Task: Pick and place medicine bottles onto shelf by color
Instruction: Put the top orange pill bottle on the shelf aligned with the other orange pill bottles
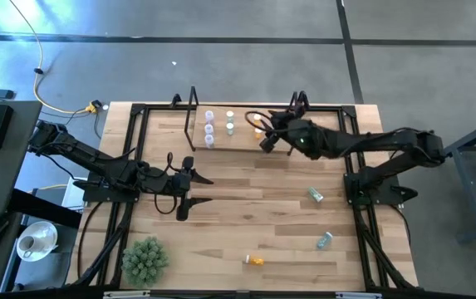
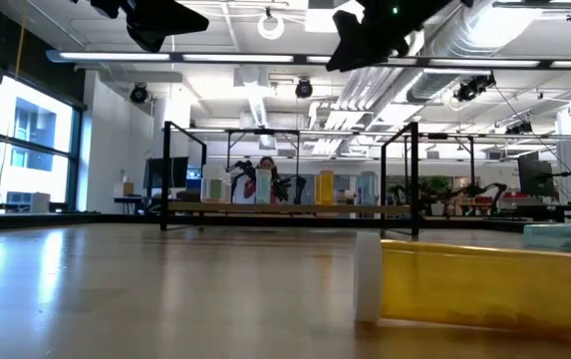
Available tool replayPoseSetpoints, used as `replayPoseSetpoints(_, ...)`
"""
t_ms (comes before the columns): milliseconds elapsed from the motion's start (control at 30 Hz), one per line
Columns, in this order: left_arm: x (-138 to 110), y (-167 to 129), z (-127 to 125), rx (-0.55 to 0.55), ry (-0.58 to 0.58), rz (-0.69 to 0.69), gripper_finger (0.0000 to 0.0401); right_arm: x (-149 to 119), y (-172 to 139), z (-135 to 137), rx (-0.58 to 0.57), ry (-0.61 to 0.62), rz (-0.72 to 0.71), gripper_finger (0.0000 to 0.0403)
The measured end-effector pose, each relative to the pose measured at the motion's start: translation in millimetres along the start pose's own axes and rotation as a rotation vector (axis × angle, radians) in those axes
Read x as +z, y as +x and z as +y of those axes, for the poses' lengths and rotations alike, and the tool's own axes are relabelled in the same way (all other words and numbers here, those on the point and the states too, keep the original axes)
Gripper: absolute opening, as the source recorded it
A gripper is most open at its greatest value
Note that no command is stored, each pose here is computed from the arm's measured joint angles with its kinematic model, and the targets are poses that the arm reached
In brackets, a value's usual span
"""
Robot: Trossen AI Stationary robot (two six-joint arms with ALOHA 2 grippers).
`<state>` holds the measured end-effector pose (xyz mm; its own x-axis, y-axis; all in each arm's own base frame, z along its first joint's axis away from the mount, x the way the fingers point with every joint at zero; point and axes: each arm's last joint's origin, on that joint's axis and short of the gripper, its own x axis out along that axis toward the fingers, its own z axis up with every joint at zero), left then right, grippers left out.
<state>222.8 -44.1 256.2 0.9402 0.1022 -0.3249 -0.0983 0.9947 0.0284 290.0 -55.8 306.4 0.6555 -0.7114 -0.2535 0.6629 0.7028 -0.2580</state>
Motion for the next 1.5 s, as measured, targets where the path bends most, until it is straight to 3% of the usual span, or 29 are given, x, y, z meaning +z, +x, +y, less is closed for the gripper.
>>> replayPoseSetpoints(133,-0.2,0.0,0.0,0.0,0.0,0.001,0.0232,20.9,2.1,-16.4,0.163,-0.044,0.106,0.0174)
replayPoseSetpoints(267,-0.1,0.0,-0.2,-0.004,0.0,0.001,0.0232,22.2,4.1,-26.8,0.324,-0.059,0.185,0.0169)
replayPoseSetpoints(467,-0.2,0.0,-0.2,-0.004,0.001,0.002,0.0232,-1.6,12.7,-25.9,0.434,-0.103,0.312,0.015)
replayPoseSetpoints(700,0.4,0.0,-0.2,-0.005,-0.009,-0.004,0.0232,-30.5,31.1,-0.7,0.509,-0.205,0.412,0.0138)
replayPoseSetpoints(1033,0.0,0.0,-0.2,-0.004,-0.008,0.0,0.0232,-66.8,61.1,28.3,0.529,-0.368,0.521,0.0133)
replayPoseSetpoints(1500,-0.1,0.0,-0.2,-0.004,-0.007,0.001,0.0232,-90.2,88.5,33.0,0.418,-0.412,0.564,0.0039)
